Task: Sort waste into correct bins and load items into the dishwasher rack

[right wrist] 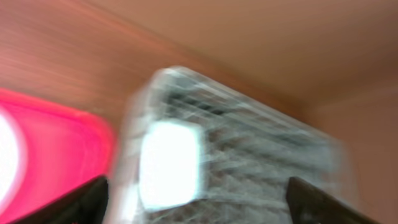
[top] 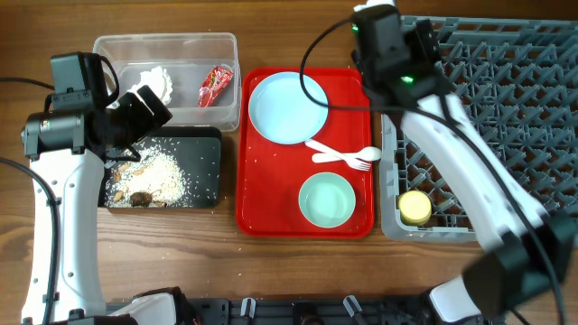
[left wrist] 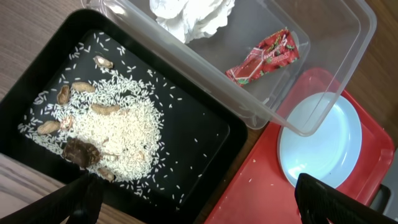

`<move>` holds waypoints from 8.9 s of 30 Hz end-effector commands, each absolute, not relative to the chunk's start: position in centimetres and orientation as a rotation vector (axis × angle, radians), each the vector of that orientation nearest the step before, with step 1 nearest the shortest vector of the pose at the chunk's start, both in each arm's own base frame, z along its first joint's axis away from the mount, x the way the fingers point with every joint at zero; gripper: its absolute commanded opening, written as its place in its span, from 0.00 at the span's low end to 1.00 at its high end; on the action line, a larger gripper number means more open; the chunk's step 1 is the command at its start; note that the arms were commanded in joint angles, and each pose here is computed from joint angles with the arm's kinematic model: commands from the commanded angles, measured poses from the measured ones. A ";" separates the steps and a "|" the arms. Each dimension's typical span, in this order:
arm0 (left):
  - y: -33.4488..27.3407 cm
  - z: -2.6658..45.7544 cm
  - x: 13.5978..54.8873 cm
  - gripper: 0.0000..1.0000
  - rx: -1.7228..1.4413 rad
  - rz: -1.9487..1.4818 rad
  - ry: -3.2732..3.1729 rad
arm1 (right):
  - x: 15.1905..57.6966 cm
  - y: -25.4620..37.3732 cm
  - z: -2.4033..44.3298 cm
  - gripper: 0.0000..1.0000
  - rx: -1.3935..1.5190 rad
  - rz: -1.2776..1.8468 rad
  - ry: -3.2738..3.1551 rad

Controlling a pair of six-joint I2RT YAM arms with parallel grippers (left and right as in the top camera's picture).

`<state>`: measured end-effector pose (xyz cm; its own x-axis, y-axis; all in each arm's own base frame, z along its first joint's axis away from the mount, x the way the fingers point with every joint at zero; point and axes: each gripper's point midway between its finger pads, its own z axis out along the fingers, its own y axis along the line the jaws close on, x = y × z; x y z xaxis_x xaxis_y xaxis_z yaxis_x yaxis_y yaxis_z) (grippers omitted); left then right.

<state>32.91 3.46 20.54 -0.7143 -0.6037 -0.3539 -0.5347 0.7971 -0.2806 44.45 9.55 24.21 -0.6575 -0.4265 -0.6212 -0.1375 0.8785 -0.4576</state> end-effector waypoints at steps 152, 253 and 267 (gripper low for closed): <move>3.7 21.2 33.1 1.00 -0.851 -0.218 2.533 | 36.4 6.2 15.7 1.00 -0.448 -0.740 2.646; 3.7 21.2 33.1 1.00 -0.851 -0.218 2.533 | 41.2 -10.5 33.7 0.04 0.282 -1.219 2.155; 3.7 21.2 33.1 1.00 -0.851 -0.218 2.533 | 44.7 -12.9 25.3 0.04 0.168 -1.381 2.337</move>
<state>32.91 3.46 20.54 -0.7143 -0.6037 -0.3539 -0.5347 0.7971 -0.2806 44.11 -12.67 26.31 -0.8929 -0.1044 -0.4379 0.3279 0.5157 -0.7915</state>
